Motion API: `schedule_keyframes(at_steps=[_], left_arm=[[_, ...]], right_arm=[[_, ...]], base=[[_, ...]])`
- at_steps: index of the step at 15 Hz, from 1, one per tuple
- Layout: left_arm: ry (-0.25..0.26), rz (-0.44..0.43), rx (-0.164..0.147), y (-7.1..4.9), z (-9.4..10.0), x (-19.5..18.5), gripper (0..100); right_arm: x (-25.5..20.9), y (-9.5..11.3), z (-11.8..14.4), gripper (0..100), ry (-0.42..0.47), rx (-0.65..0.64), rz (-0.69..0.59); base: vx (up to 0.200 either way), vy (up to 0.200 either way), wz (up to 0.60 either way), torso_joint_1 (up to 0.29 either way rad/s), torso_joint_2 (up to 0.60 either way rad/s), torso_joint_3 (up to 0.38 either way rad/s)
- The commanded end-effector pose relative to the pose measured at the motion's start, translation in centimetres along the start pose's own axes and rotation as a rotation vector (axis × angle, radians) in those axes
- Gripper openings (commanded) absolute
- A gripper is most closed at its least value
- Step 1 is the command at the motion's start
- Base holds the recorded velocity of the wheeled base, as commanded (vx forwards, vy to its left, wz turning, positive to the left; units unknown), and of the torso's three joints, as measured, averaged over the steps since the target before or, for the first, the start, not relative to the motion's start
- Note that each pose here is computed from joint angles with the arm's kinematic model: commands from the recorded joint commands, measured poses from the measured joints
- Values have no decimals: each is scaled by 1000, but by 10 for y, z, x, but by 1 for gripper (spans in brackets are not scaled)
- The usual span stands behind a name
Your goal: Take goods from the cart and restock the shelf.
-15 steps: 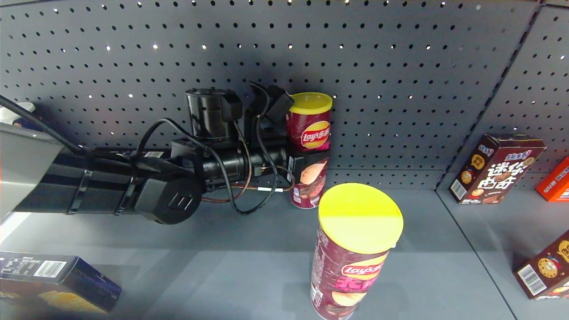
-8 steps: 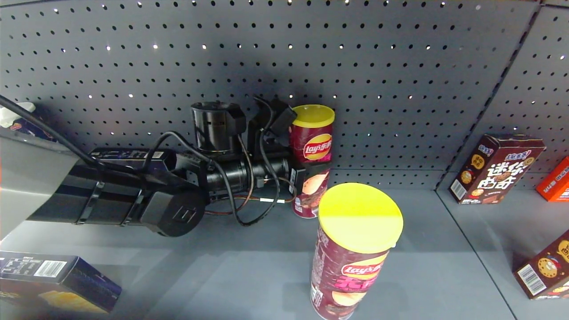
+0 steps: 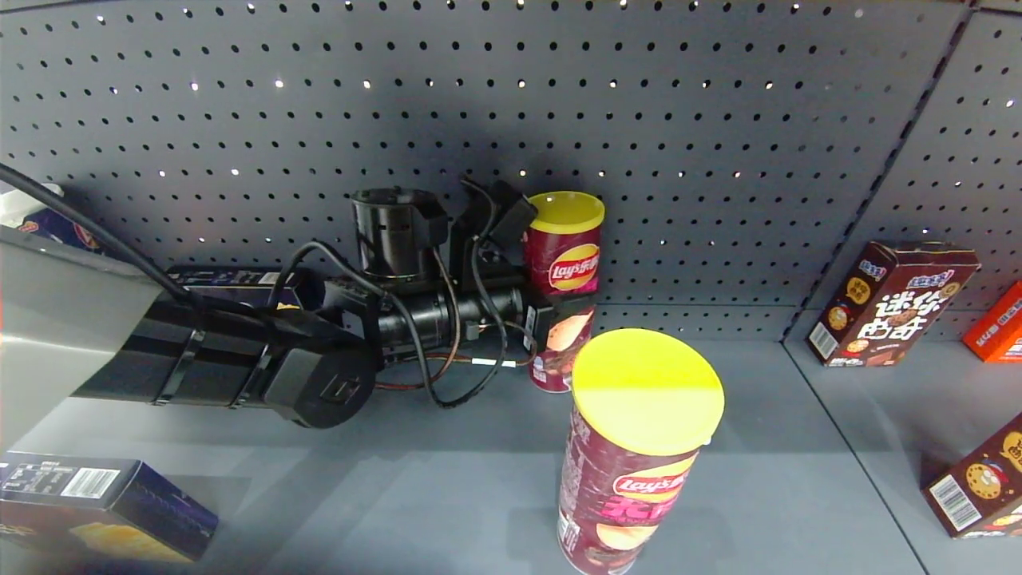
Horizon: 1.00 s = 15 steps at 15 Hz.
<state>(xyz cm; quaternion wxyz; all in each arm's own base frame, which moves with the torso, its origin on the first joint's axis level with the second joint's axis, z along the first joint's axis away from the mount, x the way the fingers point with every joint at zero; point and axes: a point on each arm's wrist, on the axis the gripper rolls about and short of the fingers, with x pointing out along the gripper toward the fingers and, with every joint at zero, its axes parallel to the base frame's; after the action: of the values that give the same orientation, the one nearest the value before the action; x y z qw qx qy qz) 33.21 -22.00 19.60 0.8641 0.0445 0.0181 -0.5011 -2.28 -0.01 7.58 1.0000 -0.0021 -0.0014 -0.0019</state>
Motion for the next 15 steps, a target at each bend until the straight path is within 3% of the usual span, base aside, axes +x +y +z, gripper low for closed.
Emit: schedule_keyframes(at_steps=[1,7,11,13,15], left_arm=[[6,4,1,-1,-2,1,100],[-27,13,16,-5,7,-6,100],[-35,25,21,-19,18,-41,100],[-60,38,32,-24,26,-60,100],[-99,51,55,-38,42,-92,100]], right_arm=[[0,0,0,100,0,0,1],[0,0,0,100,-2,0,1],[0,0,0,100,0,0,1],[0,0,0,100,0,0,1],[0,0,0,100,0,0,1]], base=[[0,0,0,0,0,0],[0,0,0,0,0,0],[0,0,0,0,0,0],[0,0,0,0,0,0],[0,0,0,0,0,0]])
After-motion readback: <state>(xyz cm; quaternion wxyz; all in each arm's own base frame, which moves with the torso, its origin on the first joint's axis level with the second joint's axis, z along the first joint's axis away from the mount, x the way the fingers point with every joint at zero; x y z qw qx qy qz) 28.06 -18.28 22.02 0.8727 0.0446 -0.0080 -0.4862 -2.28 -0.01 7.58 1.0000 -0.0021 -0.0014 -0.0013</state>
